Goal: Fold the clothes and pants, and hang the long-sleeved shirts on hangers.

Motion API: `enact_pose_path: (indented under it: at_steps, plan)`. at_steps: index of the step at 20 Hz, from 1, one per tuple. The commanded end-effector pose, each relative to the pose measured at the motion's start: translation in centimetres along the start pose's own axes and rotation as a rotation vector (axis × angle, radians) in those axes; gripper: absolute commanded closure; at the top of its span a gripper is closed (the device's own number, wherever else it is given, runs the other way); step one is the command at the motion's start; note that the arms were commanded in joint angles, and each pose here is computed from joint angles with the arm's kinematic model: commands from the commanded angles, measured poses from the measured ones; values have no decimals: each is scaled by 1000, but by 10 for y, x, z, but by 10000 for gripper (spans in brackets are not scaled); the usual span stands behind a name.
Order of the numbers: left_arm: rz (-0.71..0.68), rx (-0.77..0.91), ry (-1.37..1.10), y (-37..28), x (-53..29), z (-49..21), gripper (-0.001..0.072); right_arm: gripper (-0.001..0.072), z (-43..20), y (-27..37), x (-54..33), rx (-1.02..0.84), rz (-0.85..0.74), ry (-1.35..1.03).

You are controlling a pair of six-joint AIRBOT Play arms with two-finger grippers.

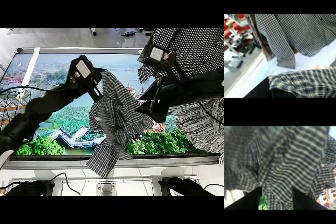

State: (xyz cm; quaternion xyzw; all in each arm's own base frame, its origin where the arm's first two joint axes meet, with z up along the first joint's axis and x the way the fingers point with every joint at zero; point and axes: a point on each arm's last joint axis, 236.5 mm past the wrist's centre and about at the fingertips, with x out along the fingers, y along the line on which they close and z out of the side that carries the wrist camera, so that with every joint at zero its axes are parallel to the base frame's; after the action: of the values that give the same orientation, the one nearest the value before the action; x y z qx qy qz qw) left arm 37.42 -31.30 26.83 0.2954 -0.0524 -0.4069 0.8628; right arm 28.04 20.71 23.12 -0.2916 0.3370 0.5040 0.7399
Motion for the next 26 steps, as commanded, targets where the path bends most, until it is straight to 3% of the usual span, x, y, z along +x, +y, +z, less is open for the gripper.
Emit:
enact_pose_path:
  at_steps: [1,6,9,13,21,26]
  plan:
    - [-59,-27,126,-4,-11,-34,672,238,-25,-9,43,47,41,62]
    - [-5,-22,278,7,-12,-76,672,250,-50,62,121,228,380,-7]
    - [-20,-28,296,3,-6,-85,672,316,-61,109,141,273,518,24]
    - [-38,-35,319,-4,1,-98,672,324,-80,132,152,243,448,171]
    - [-43,-37,326,-5,4,-101,671,323,-61,190,177,239,293,242]
    - [-43,-37,326,-5,4,-101,671,302,-71,172,205,360,40,235]
